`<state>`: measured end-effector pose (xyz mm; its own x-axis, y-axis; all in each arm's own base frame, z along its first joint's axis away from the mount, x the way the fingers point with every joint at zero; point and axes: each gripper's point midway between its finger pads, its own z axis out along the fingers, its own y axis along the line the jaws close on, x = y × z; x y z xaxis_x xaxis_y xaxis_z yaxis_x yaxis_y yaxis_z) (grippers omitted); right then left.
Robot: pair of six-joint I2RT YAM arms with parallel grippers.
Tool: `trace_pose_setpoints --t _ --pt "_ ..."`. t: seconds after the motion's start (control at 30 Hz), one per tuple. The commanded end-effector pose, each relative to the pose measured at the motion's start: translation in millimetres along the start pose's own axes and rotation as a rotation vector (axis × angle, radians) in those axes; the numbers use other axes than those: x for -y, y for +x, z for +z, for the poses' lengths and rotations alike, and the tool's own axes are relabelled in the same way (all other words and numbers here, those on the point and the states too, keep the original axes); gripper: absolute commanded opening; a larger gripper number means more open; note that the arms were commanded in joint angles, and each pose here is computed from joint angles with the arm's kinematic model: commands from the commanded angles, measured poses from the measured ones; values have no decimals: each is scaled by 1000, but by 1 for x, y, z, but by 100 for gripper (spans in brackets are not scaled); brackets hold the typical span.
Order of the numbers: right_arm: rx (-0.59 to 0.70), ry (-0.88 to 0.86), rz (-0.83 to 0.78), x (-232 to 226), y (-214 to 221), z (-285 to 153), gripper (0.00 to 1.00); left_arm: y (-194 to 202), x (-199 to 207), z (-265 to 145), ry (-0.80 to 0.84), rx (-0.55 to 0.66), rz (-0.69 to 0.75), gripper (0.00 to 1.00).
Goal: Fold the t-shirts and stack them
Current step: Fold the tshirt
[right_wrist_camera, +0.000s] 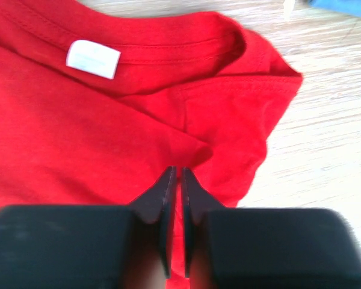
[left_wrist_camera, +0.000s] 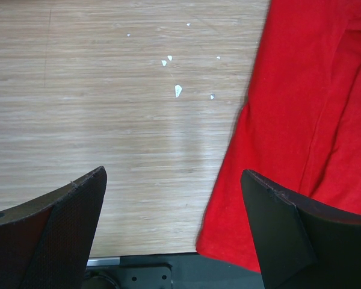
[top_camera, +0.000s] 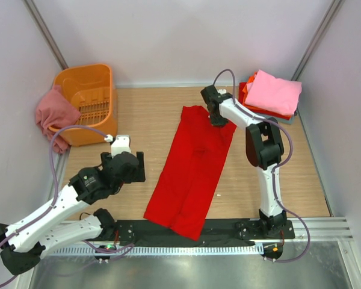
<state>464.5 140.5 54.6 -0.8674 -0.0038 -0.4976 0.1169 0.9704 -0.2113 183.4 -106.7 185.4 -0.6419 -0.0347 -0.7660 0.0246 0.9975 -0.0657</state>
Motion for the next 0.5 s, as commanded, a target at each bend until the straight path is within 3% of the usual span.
trace_pose_setpoints --t 0.0,0.1,0.47 --pt "28 30 10 13 -13 -6 8 -8 -2 0 -22 31 -17 93" --pt "29 36 25 23 -14 -6 1 -7 -2 1 -22 29 -15 93" --pt "32 89 106 86 -17 -15 1 -8 -2 0 -21 31 -19 93"
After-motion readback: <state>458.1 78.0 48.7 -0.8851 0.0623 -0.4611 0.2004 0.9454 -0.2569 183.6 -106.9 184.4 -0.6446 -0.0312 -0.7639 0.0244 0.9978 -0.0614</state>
